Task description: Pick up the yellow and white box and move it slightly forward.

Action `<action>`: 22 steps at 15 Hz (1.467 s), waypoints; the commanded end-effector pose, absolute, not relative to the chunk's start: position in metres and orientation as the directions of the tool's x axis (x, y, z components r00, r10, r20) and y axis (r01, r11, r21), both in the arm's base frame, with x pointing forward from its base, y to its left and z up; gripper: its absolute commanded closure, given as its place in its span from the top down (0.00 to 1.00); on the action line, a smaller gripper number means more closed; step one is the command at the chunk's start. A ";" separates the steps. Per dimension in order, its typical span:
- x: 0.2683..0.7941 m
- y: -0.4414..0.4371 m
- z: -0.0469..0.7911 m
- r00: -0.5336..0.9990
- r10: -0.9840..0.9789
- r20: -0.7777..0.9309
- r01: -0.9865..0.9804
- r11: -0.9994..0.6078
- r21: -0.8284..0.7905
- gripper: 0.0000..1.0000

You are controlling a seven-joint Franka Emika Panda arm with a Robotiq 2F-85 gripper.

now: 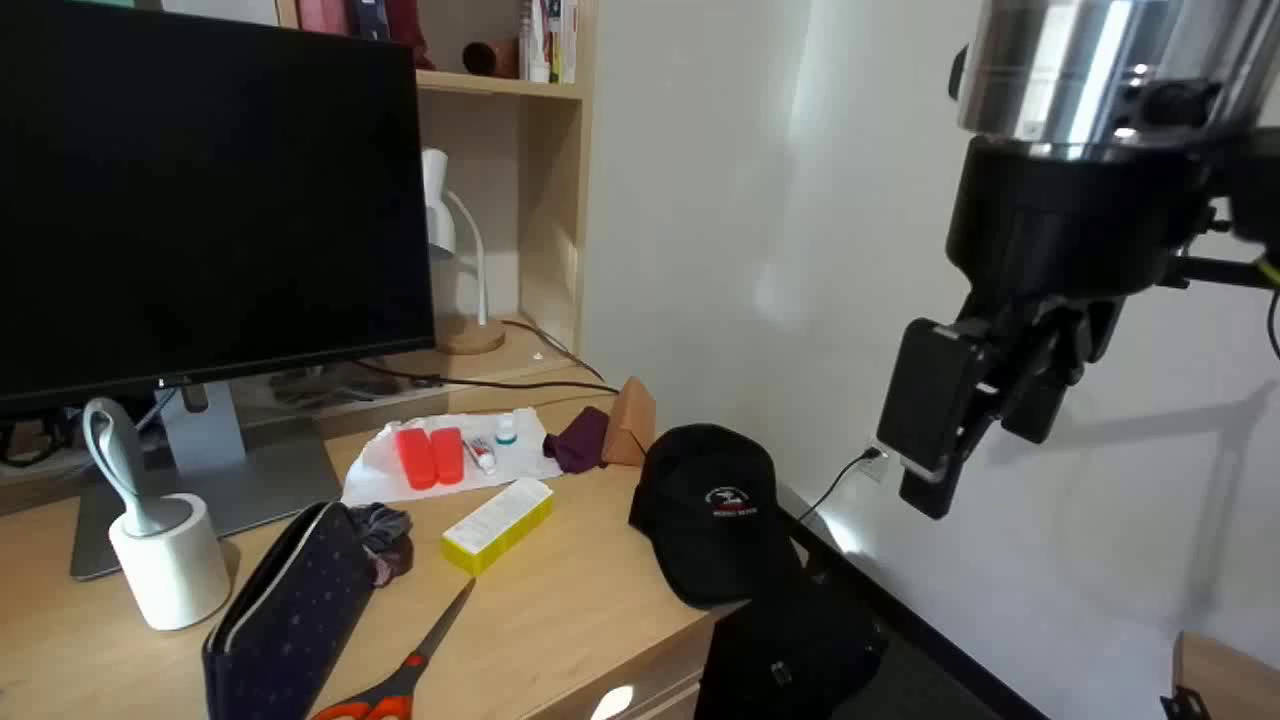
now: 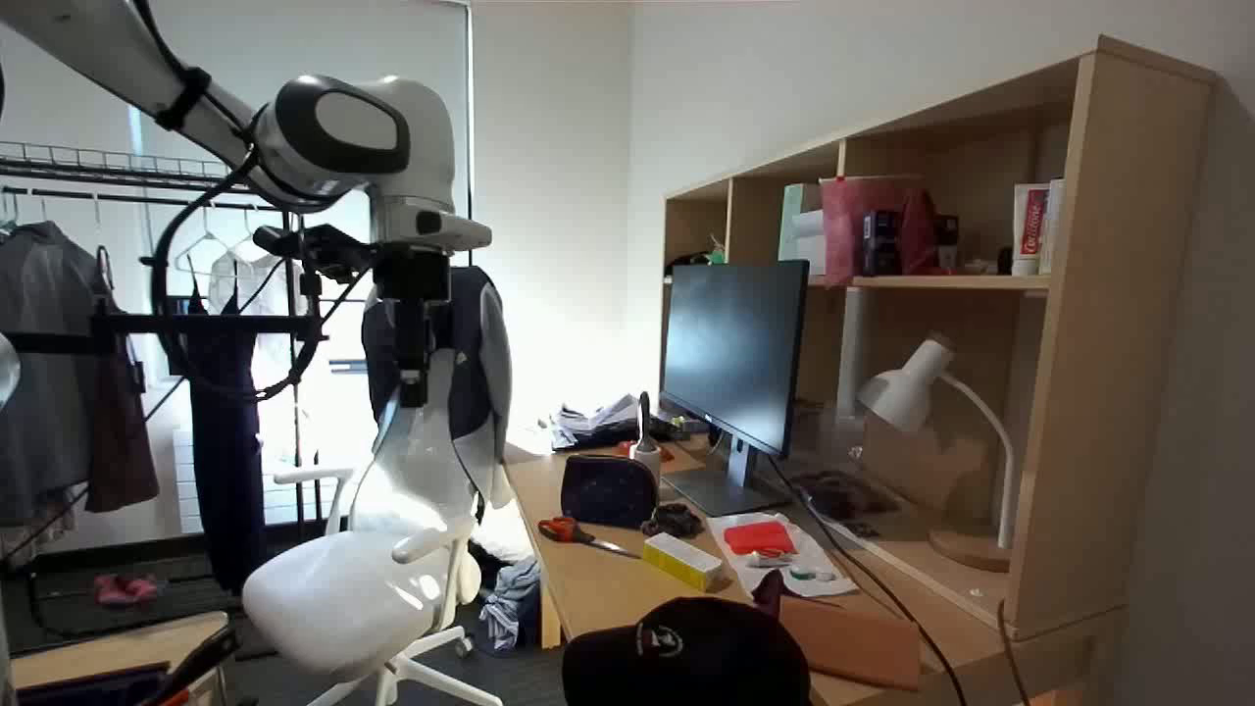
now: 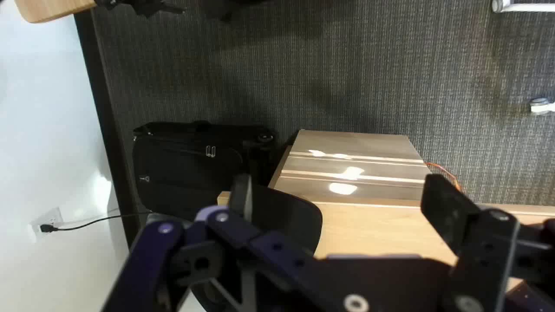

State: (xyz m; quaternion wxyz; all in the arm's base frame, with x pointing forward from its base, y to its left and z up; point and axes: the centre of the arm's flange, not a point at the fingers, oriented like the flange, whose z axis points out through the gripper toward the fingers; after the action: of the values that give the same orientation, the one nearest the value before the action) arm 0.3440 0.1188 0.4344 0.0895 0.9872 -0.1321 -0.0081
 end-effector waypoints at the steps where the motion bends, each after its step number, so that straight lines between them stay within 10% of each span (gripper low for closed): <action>1: 0.344 0.119 0.434 0.965 -0.262 0.008 -0.259 -0.949 0.179 1.00; 22: 0.477 0.128 0.424 0.987 -0.159 -0.016 -0.155 -0.977 0.150 1.00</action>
State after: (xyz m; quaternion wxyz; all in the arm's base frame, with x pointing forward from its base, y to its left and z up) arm 0.4769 0.1281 0.4240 0.0742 0.9940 -0.0786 -0.0138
